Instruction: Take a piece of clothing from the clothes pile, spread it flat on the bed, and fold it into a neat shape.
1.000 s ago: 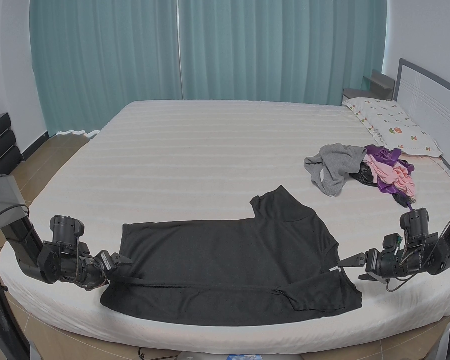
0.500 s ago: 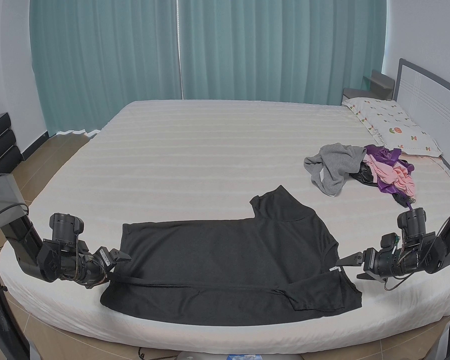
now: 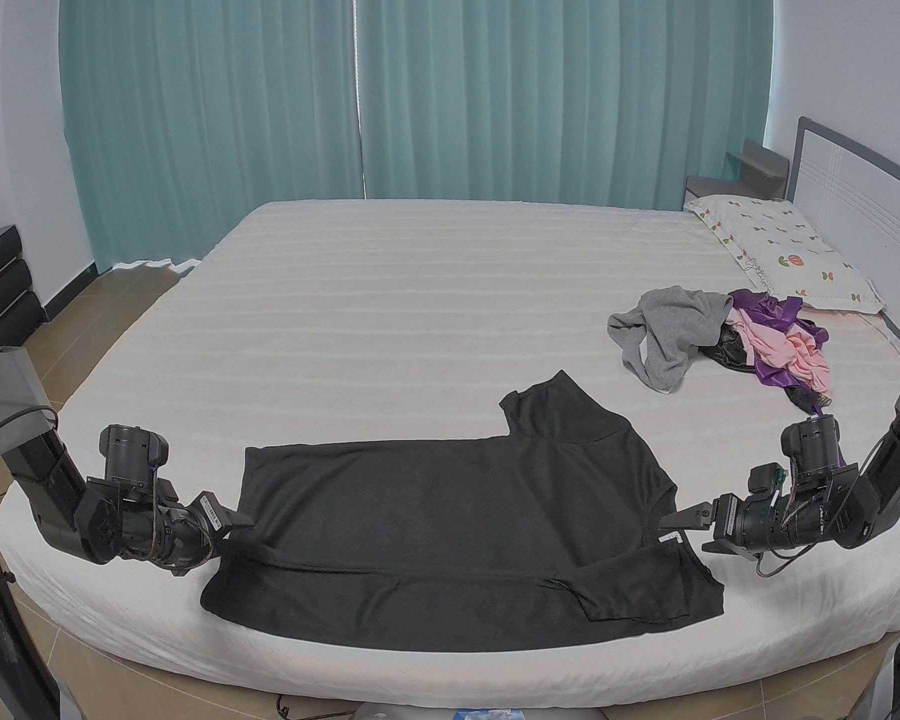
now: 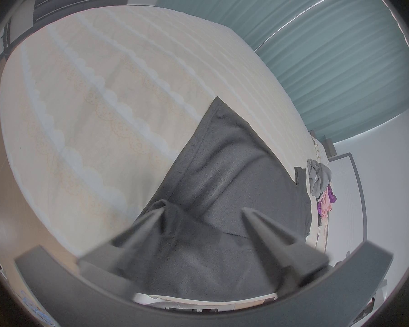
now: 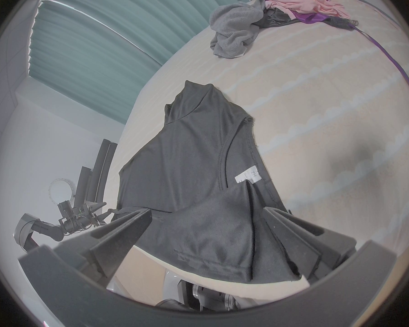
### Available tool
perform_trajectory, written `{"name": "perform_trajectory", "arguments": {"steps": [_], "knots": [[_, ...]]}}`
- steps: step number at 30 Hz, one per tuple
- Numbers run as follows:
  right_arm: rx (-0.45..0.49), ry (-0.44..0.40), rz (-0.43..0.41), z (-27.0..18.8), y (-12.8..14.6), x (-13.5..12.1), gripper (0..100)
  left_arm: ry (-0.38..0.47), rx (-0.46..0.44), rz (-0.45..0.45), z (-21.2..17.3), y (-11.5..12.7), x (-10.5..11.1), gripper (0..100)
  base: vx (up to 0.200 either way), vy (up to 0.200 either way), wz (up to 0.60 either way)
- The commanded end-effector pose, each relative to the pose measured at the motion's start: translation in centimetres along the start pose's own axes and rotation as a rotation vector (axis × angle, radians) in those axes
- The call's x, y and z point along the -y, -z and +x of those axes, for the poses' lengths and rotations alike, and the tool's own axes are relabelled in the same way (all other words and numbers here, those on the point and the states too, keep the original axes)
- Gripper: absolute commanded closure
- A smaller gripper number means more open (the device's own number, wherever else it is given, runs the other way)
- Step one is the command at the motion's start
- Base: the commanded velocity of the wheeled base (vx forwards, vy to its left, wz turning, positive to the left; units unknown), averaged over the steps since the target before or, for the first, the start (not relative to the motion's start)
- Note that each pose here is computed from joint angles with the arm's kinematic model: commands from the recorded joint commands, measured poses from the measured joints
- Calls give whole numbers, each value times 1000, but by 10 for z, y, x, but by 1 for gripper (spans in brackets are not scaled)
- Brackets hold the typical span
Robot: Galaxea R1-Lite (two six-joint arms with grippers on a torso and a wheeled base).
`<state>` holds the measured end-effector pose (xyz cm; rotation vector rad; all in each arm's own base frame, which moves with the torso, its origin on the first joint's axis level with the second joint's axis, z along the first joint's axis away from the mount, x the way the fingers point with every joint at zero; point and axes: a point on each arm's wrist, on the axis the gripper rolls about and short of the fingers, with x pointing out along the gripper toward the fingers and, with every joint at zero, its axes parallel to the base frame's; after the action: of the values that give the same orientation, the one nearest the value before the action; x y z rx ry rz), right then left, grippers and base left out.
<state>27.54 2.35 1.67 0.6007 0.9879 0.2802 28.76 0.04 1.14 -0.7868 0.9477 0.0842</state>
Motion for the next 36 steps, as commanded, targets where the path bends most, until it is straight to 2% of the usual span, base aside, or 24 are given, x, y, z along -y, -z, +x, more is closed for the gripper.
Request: {"name": "perform_trajectory", "arguments": {"steps": [1, 11, 17, 22, 29, 36], "knots": [[-9, 2, 0, 6, 2, 3, 0, -4, -2, -6, -1, 1, -1, 100, 0, 0, 0], [7, -9, -48, 9, 1, 4, 0, -29, 9, -33, -7, 0, -11, 100, 0, 0, 0], [-8, -13, -117, 26, -4, 11, 0, -34, 25, -54, -7, -5, -14, 100, 0, 0, 0], [-58, -33, -131, 38, 1, 21, 0, -33, 26, -65, -6, -6, -14, 100, 0, 0, 0], [-16, -81, -169, 42, 0, 25, 0, -37, 21, -67, -3, -6, -16, 100, 0, 0, 0], [-29, -83, -170, 48, 2, 27, 0, -39, 20, -68, -3, -6, -16, 100, 0, 0, 0]]}}
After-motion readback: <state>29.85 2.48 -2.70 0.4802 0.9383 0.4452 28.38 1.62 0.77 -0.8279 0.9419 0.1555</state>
